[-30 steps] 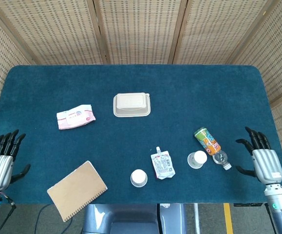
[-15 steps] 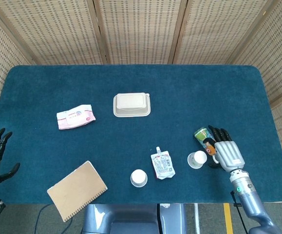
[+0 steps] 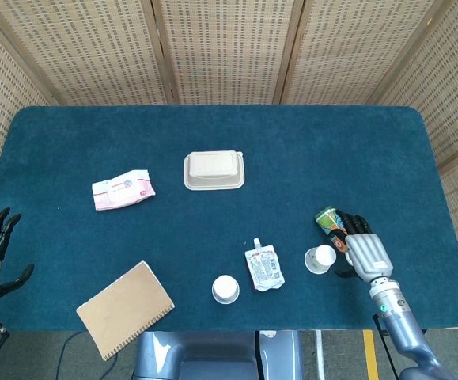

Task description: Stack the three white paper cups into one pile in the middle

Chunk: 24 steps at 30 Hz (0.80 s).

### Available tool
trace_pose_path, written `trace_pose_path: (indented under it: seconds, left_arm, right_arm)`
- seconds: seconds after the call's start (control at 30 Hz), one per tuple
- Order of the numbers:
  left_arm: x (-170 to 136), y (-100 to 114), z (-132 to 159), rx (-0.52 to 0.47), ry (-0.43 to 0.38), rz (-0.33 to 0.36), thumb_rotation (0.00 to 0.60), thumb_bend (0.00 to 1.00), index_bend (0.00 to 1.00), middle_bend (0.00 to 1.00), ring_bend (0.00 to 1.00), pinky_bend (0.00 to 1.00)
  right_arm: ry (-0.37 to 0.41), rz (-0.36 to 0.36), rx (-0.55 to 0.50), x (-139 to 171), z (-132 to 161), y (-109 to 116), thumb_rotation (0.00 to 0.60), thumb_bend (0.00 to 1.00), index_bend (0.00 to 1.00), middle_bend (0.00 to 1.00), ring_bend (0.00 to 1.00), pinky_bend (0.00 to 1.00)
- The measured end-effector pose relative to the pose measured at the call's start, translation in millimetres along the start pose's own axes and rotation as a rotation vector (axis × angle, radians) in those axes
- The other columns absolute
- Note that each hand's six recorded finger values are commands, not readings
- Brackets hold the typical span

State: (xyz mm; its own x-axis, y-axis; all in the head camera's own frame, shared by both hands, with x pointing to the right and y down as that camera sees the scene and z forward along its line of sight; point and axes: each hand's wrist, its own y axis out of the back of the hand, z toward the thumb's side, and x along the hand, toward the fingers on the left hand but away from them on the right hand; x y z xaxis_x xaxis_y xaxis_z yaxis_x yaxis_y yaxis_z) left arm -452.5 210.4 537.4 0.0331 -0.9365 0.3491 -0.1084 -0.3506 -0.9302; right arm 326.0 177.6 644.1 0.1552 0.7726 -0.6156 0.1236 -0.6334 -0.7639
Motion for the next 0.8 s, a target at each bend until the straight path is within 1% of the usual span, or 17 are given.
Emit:
trace_pose_path:
  seconds: [0.2,0.43,0.63,0.8]
  left_arm:
    - [0,1,1,-0.006,-0.005,0.008,0.6,0.3,0.07,0.0,0.0,0.02]
    - [0,1,0,-0.008,-0.005,0.008,0.6,0.3,0.07,0.0,0.0,0.02]
    - [0,3,-1,-0.013,-0.002,0.014,0.6,0.3,0.08,0.0,0.0,0.02]
    - [1,4,-2,-0.014,0.0,0.017,0.6,0.3,0.07,0.0,0.0,0.02]
  right_arm:
    - [-0.001,0.019,-0.01,-5,1,-9,0.6,0.15,0.4,0.09,0.0,0.0]
    - [0.012,0.016,-0.017,-8,8,-12,0.6,0.17,0.5,0.12,0.0,0.0]
    - [0.007,0.027,-0.022,-12,9,-19,0.6,0.17,0.53,0.14,0.0,0.0]
    - [0.024,0.004,-0.043,-11,15,-13,0.6,0.17,0.55,0.17,0.01,0.0]
